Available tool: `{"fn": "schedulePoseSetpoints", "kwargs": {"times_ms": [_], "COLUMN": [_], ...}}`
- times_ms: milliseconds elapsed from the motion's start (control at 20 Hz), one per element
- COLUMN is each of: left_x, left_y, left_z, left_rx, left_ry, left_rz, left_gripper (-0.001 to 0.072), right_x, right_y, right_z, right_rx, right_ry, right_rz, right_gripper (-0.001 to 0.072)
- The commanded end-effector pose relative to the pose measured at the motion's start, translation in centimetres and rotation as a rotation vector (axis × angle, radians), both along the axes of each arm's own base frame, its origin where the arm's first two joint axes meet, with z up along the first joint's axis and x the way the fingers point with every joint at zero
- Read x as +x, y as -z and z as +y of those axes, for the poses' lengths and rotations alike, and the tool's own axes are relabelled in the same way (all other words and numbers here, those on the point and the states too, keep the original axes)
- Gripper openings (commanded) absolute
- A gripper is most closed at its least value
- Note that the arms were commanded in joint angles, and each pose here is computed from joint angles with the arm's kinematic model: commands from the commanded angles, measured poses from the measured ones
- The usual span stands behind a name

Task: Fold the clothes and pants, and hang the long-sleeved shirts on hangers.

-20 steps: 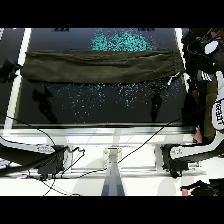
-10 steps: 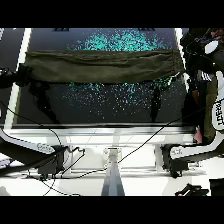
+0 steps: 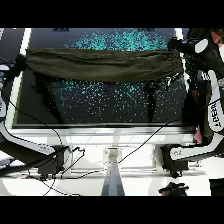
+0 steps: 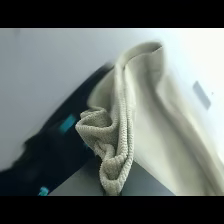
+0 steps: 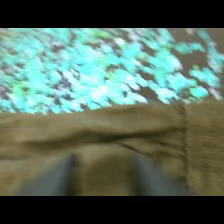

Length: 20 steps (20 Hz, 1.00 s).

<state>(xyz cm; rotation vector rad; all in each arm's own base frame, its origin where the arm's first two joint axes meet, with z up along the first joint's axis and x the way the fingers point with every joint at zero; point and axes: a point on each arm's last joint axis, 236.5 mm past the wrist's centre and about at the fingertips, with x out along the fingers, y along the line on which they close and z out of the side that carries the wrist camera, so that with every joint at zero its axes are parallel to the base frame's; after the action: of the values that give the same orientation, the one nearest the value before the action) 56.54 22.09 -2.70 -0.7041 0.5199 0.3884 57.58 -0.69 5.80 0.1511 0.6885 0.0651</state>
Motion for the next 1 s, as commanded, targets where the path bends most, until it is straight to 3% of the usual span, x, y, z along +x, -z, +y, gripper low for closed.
{"fn": "schedulePoseSetpoints", "kwargs": {"times_ms": [0,150,350,600,950], "left_x": [0.5,-0.9,-3.8,-8.9,-12.8], "left_y": [-5.7,-12.0,-18.4,-24.9,-35.3], "left_z": [-1.3,-4.0,-9.2,-20.7,-30.4], "left_rx": [0.184,0.338,0.333,0.202,-0.005], "left_ry": [0.152,0.326,0.468,0.755,0.893], "left_rz": [-0.041,-0.076,-0.128,-0.224,-0.538], "left_gripper": [0.0021,0.0021,0.0022,0.0023,0.0023], "right_x": [1.7,2.7,0.6,-4.1,-12.4], "right_y": [-2.7,-5.7,-6.0,-5.0,-2.1], "right_z": [4.7,11.0,20.7,32.8,47.7], "right_rx": [0.072,0.16,0.188,0.337,0.585], "right_ry": [-0.028,-0.064,-0.226,-0.386,-0.501], "right_rz": [-0.126,-0.253,-0.238,-0.073,0.148], "right_gripper": [0.002,0.002,0.0019,0.002,0.0019]}}
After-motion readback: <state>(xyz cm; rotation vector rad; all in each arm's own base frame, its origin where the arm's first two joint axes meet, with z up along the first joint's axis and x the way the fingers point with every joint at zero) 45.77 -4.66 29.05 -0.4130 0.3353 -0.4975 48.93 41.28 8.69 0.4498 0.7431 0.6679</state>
